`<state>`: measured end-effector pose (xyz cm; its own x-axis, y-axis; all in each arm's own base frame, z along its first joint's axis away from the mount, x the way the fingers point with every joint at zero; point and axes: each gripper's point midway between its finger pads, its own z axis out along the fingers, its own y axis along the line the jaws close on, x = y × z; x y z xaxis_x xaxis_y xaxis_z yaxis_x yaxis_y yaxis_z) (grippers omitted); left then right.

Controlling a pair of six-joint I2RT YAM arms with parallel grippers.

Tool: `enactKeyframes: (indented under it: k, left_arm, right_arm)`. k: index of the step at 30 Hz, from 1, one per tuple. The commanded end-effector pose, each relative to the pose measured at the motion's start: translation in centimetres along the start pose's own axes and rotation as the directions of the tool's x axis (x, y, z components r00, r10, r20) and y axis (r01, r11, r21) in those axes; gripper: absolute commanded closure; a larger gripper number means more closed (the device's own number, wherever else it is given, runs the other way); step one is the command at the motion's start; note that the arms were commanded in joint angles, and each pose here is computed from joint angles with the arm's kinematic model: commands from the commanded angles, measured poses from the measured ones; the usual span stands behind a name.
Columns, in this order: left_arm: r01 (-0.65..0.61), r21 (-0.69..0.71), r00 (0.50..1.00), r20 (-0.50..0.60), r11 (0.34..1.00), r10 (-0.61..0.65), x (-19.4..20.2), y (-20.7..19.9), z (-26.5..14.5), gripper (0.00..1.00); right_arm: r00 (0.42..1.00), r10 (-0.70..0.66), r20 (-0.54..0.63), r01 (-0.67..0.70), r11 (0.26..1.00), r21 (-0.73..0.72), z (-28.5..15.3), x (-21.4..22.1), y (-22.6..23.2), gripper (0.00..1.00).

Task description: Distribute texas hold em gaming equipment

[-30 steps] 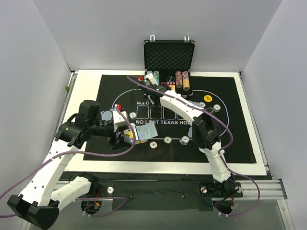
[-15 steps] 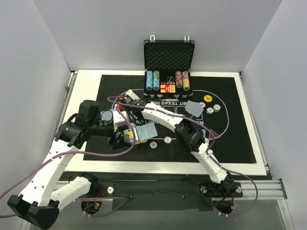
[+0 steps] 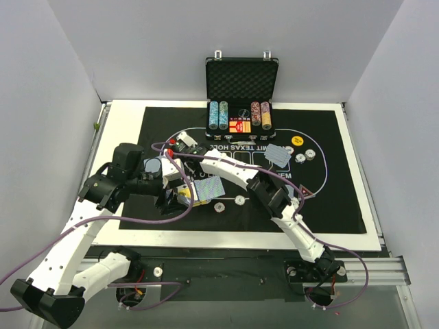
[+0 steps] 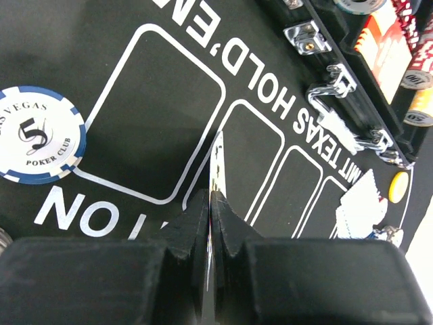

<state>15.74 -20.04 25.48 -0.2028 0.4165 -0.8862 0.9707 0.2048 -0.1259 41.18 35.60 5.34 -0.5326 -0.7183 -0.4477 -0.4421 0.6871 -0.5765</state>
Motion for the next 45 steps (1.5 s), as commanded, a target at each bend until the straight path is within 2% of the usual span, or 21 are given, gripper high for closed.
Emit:
enactKeyframes:
  k: [1, 8, 10, 12, 15, 19, 20, 23, 26, 31, 35, 37, 39, 40, 41, 42, 43, 44, 45]
  left_arm:
    - [-0.063, -0.005, 0.996, 0.058, 0.998, 0.063, -2.2, -0.6, -0.9, 1.00]
    - [-0.061, -0.008, 0.997, 0.052, 0.998, 0.062, -1.9, -0.7, -0.9, 1.00]
    - [-0.061, -0.007, 0.997, 0.054, 0.998, 0.061, -2.0, -0.6, -0.9, 1.00]
    - [-0.061, -0.007, 0.997, 0.054, 0.998, 0.061, -1.9, -0.6, -0.8, 1.00]
    - [-0.064, -0.010, 0.996, 0.056, 0.998, 0.065, -2.1, -0.6, -0.9, 1.00]
    - [-0.062, -0.010, 0.996, 0.057, 0.998, 0.063, -2.1, -0.6, -0.9, 1.00]
    - [-0.061, -0.009, 0.996, 0.058, 0.998, 0.061, -2.1, -0.6, -0.8, 1.00]
    - [-0.061, -0.011, 0.996, 0.057, 0.998, 0.061, -2.1, -0.6, -0.8, 1.00]
    - [-0.065, -0.013, 0.996, 0.062, 0.998, 0.066, -2.3, -0.7, -1.0, 1.00]
    - [-0.063, -0.015, 0.996, 0.063, 0.998, 0.063, -2.2, -0.7, -1.0, 1.00]
    - [-0.064, -0.009, 0.996, 0.068, 0.998, 0.065, -2.3, -0.8, -1.0, 1.00]
    - [-0.066, -0.011, 0.995, 0.070, 0.998, 0.067, -2.4, -0.7, -1.0, 1.00]
    - [-0.066, -0.010, 0.995, 0.072, 0.998, 0.066, -2.5, -0.7, -0.9, 1.00]
    - [-0.065, -0.007, 0.995, 0.072, 0.998, 0.065, -2.5, -0.8, -0.9, 1.00]
    - [-0.066, -0.006, 0.995, 0.074, 0.998, 0.066, -2.5, -0.8, -0.9, 1.00]
    - [-0.068, -0.007, 0.995, 0.076, 0.998, 0.069, -2.6, -0.8, -1.0, 1.00]
    - [-0.067, -0.007, 0.995, 0.076, 0.998, 0.067, -2.6, -0.8, -0.9, 1.00]
    - [-0.066, -0.008, 0.995, 0.076, 0.998, 0.067, -2.7, -0.7, -1.0, 1.00]
    - [-0.069, -0.007, 0.995, 0.076, 0.998, 0.070, -2.7, -0.7, -1.0, 1.00]
  right_arm:
    - [0.999, -0.044, 0.008, 0.043, 0.994, 0.101, 0.1, 0.0, -0.5, 1.00]
    - [1.000, -0.028, -0.002, 0.028, 0.994, 0.101, 1.2, 0.2, -0.3, 1.00]
    - [1.000, -0.023, -0.013, 0.024, 0.995, 0.095, 1.6, 0.5, -0.2, 0.97]
    - [0.999, -0.020, -0.034, 0.022, 0.998, 0.060, 1.9, 1.2, 0.3, 0.93]
    - [0.999, -0.020, -0.046, 0.020, 1.000, 0.004, 1.9, 1.8, 1.3, 0.80]
    - [0.998, 0.047, -0.039, -0.048, 0.998, -0.029, 1.4, 2.1, 1.7, 0.72]
    - [0.998, 0.052, -0.037, -0.053, 0.998, -0.035, 1.2, 2.2, 1.6, 0.67]
    - [0.996, 0.085, -0.036, -0.088, 0.993, -0.077, 0.8, 1.9, 1.9, 0.59]
    - [0.990, 0.138, -0.032, -0.141, 0.981, -0.136, 0.2, 1.3, 1.8, 0.48]
    - [0.968, 0.248, -0.035, -0.248, 0.929, -0.274, -1.5, 0.2, 2.1, 0.44]
    - [0.926, 0.377, -0.019, -0.355, 0.854, -0.380, -4.8, -2.3, -0.1, 0.44]
    - [0.882, 0.471, -0.025, -0.437, 0.797, -0.416, -6.5, -3.5, -2.3, 0.43]
    - [0.808, 0.585, -0.068, -0.545, 0.699, -0.463, -8.3, -4.4, -4.7, 0.41]
    - [0.752, 0.652, -0.092, -0.595, 0.613, -0.519, -10.1, -5.3, -6.5, 0.40]
    - [0.713, 0.695, -0.089, -0.614, 0.559, -0.557, -12.3, -5.8, -8.1, 0.40]
    - [0.657, 0.746, -0.110, -0.651, 0.487, -0.583, -12.9, -6.3, -9.2, 0.39]
    - [0.629, 0.770, -0.109, -0.656, 0.450, -0.606, -14.8, -5.7, -10.4, 0.37]
    - [0.591, 0.793, -0.149, -0.668, 0.377, -0.642, -15.2, -5.5, -10.4, 0.35]
    - [0.550, 0.825, -0.129, -0.659, 0.334, -0.674, -17.6, -5.5, -12.5, 0.32]
